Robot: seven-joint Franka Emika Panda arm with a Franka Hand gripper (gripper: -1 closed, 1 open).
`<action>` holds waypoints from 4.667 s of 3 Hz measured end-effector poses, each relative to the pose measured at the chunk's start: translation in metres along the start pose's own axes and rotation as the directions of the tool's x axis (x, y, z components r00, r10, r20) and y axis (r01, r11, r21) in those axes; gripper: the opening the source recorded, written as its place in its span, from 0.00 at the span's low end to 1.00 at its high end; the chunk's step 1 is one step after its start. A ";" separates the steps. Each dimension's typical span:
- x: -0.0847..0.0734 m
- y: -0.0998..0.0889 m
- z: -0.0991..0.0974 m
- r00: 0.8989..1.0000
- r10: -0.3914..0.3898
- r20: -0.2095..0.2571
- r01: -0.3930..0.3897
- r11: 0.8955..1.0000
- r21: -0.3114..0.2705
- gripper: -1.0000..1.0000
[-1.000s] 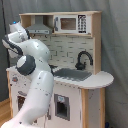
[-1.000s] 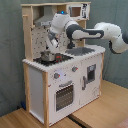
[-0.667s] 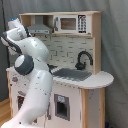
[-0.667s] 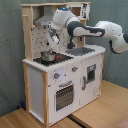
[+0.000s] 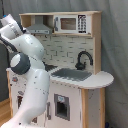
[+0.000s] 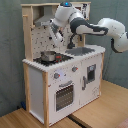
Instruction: Play with the kitchen
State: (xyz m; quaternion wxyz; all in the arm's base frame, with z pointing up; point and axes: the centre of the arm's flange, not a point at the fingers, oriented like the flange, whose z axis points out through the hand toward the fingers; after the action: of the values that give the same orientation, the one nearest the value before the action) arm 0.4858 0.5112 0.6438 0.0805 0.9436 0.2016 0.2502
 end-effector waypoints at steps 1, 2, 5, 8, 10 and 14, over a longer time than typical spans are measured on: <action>-0.007 -0.007 -0.010 0.998 -0.061 -0.006 0.060 0.994 -0.096 1.00; -0.015 -0.016 -0.022 0.993 -0.113 -0.012 0.110 0.979 -0.174 1.00; -0.048 -0.058 -0.086 0.960 -0.276 -0.043 0.238 0.888 -0.394 1.00; -0.092 -0.121 -0.120 0.877 -0.480 -0.036 0.362 0.706 -0.608 1.00; -0.122 -0.161 -0.112 0.785 -0.619 -0.001 0.424 0.539 -0.728 1.00; -0.191 -0.212 -0.091 0.558 -0.811 0.174 0.448 0.118 -0.886 1.00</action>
State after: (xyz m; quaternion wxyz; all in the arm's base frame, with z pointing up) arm 0.2161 0.6279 0.5845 0.6048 0.5117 0.4445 0.4181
